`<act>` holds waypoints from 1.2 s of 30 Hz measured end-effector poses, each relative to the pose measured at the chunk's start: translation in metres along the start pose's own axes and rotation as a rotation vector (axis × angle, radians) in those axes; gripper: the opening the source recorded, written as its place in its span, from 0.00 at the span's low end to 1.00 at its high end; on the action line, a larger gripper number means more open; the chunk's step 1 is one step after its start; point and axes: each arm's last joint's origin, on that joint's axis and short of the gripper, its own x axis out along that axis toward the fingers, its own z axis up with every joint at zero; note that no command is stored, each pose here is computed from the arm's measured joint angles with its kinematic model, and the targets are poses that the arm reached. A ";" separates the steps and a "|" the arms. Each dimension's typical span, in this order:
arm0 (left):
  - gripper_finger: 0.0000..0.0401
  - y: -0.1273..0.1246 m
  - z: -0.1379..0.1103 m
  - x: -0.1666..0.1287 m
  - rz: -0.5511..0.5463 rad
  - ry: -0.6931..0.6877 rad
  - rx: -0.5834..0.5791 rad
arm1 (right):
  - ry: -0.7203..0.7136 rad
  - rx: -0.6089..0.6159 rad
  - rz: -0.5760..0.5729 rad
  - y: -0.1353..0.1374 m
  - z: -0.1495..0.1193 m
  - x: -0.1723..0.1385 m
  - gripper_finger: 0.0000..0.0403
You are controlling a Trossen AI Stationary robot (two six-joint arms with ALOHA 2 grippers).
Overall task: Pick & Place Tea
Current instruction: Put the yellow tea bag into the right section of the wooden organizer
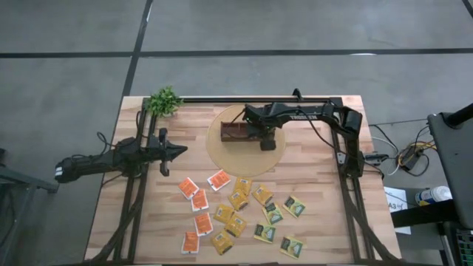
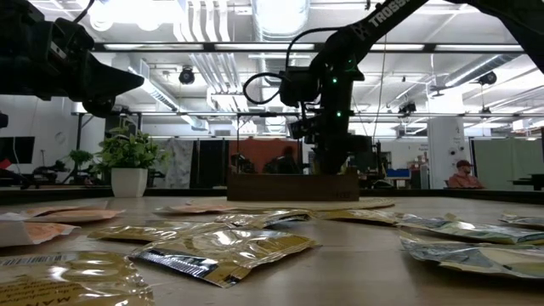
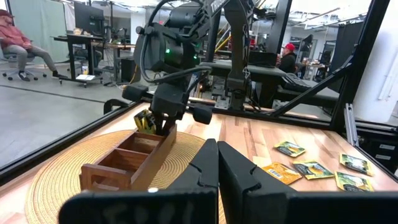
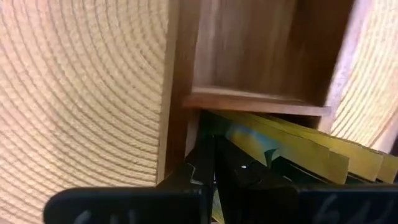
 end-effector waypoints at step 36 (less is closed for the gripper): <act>0.00 0.000 0.000 0.000 0.000 0.000 0.000 | -0.052 0.001 -0.066 -0.002 -0.004 -0.036 0.02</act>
